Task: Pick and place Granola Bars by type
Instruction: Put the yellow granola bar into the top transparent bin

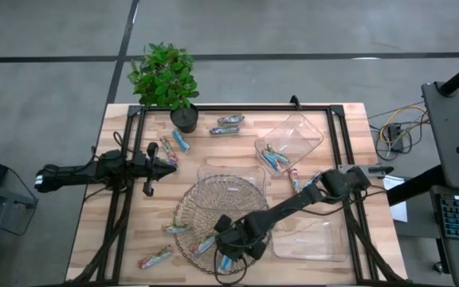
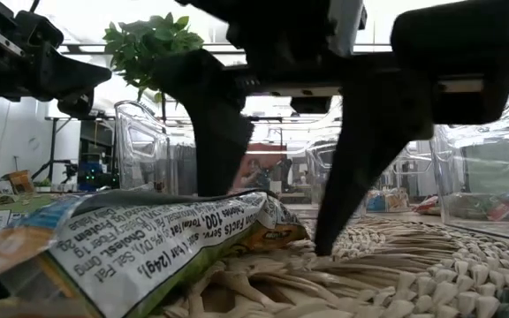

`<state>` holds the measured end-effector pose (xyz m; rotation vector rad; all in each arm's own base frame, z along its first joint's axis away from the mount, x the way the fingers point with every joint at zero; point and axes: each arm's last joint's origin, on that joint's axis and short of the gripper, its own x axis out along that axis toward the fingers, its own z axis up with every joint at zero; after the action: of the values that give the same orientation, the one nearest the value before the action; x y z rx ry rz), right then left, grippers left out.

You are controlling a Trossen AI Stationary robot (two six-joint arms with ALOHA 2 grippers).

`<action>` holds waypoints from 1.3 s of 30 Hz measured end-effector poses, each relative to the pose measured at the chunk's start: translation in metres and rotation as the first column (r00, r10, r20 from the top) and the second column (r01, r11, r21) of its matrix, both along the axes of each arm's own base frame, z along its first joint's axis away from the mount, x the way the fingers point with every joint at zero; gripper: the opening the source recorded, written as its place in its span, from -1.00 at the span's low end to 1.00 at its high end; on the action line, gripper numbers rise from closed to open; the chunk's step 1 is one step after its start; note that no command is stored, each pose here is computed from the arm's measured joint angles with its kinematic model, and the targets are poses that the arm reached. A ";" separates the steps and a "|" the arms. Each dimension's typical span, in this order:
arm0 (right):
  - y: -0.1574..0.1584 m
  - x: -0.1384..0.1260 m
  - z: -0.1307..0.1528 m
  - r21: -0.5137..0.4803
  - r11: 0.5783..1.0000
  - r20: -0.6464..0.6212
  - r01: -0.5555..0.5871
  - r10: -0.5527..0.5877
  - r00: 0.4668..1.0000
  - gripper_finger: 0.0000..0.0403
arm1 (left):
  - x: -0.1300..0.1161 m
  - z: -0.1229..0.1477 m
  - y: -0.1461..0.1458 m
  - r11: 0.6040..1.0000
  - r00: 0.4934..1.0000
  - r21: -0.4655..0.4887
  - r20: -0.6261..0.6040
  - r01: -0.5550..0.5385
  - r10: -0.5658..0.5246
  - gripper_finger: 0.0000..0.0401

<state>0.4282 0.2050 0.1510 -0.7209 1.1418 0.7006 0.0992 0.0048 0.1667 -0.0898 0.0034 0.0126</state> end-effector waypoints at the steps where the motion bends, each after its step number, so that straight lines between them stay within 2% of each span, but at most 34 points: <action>1: 0.000 0.000 -0.001 -0.006 1.000 -0.013 -0.001 0.001 1.000 0.62 | 0.000 0.000 0.000 1.000 1.000 0.000 0.000 0.000 0.000 -1.00; 4: 0.000 -0.001 -0.003 -0.018 1.000 -0.040 -0.002 0.002 0.999 0.55 | 0.000 0.000 0.000 1.000 1.000 0.000 -0.001 0.000 0.000 -1.00; 8: 0.000 -0.001 -0.003 -0.018 1.000 -0.046 -0.006 0.005 0.999 0.37 | 0.000 0.000 0.000 1.000 1.000 0.000 -0.001 0.000 0.000 -1.00; 23: -0.001 -0.002 -0.001 -0.024 1.000 -0.068 0.003 -0.005 0.998 -0.65 | 0.000 0.000 0.000 1.000 1.000 0.000 -0.001 0.000 0.000 -1.00; 26: -0.001 -0.002 -0.001 -0.026 1.000 -0.068 0.003 -0.005 0.998 -0.80 | 0.000 0.000 0.000 1.000 1.000 0.000 -0.001 0.000 0.000 -1.00; 35: -0.005 -0.009 0.020 -0.035 0.999 -0.071 0.004 -0.006 0.997 -0.86 | 0.000 0.000 0.000 1.000 1.000 0.000 -0.001 0.000 0.000 -1.00; 39: -0.008 -0.015 0.045 -0.029 0.999 -0.067 0.015 -0.017 0.998 -0.87 | 0.000 0.000 0.000 1.000 1.000 0.000 -0.001 0.000 0.000 -1.00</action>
<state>0.4130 0.1974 0.1957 -0.7163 1.2201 0.7009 0.0993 0.0049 0.1666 -0.0901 0.0046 0.0128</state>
